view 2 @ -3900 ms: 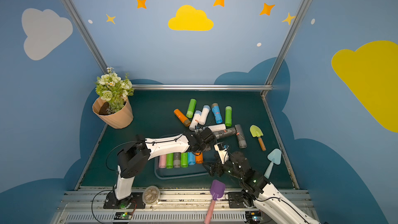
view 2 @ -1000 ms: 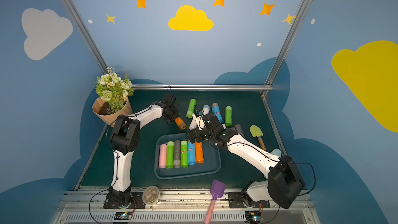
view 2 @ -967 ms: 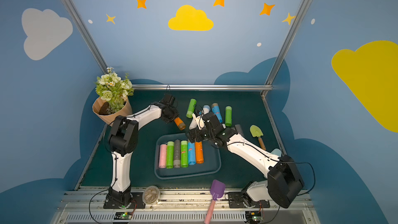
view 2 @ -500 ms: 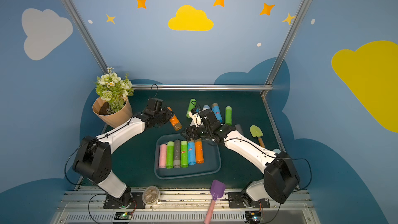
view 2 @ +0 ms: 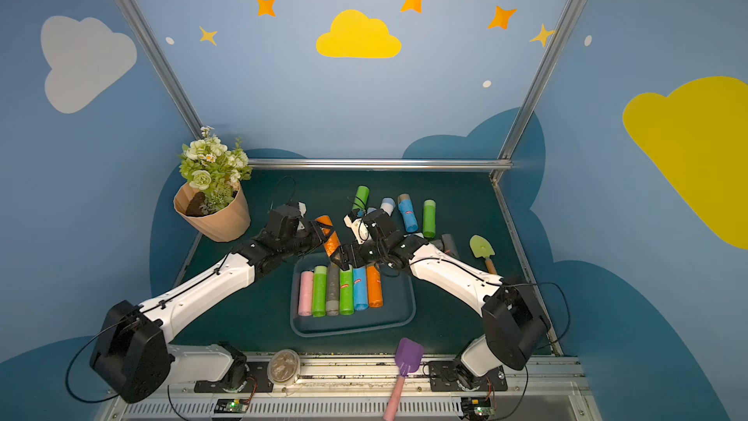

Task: Put the roll of trash bags into the storage box
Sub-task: Pick up the roll of trash bags from the center of the board.

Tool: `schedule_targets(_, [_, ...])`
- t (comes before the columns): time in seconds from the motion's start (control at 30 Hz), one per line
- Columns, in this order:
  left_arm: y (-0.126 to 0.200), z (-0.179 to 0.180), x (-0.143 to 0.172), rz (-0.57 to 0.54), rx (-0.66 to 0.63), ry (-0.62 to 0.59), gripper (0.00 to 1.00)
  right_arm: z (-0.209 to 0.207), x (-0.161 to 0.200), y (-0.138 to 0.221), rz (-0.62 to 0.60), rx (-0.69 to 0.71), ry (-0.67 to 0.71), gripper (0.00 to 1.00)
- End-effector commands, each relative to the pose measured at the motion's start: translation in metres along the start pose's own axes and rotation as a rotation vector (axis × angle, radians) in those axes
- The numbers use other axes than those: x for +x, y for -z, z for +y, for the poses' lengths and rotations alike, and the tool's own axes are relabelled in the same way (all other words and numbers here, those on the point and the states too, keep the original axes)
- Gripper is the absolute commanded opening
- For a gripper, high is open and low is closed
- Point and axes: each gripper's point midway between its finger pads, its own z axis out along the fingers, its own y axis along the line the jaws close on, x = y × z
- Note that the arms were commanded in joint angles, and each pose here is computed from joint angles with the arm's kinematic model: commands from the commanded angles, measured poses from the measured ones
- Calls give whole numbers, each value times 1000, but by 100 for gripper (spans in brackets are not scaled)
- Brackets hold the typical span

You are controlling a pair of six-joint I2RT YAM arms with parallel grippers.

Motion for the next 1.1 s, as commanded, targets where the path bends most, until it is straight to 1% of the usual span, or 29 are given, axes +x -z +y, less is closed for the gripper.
schedule_targets(0.0, [9,-13,-4,-32,54,-11,38,16,-15,4,-40,-44,19,95])
schedule_targets(0.1, [11,-19,0,-27,77,-23,38,21,-16,4,-40,-63,22,93])
schedule_targets(0.27, [11,-23,7,-30,79,-32,38,33,-14,1,-33,-84,38,92])
schedule_targets(0.47, [15,-24,15,-42,89,-21,38,38,-11,-8,-18,-105,25,80])
schedule_targets(0.53, [16,-19,15,-56,80,-13,38,40,-11,-9,-15,-111,19,75])
schedule_targets(0.6, [17,-16,15,-66,80,-4,38,41,-10,-10,-9,-111,15,67])
schedule_targets(0.7, [18,-14,16,-67,76,-3,38,41,-7,-13,2,-107,9,62])
schedule_targets(0.8, [19,-12,16,-71,73,0,39,42,-7,-16,9,-112,3,54])
schedule_targets(0.9, [21,-10,15,-85,72,3,40,44,-6,-18,22,-114,3,52])
schedule_targets(0.97, [22,-7,12,-107,65,7,40,43,-7,-20,25,-108,3,48])
schedule_targets(1.07, [24,-4,6,-132,52,13,40,42,-6,-23,38,-105,2,46])
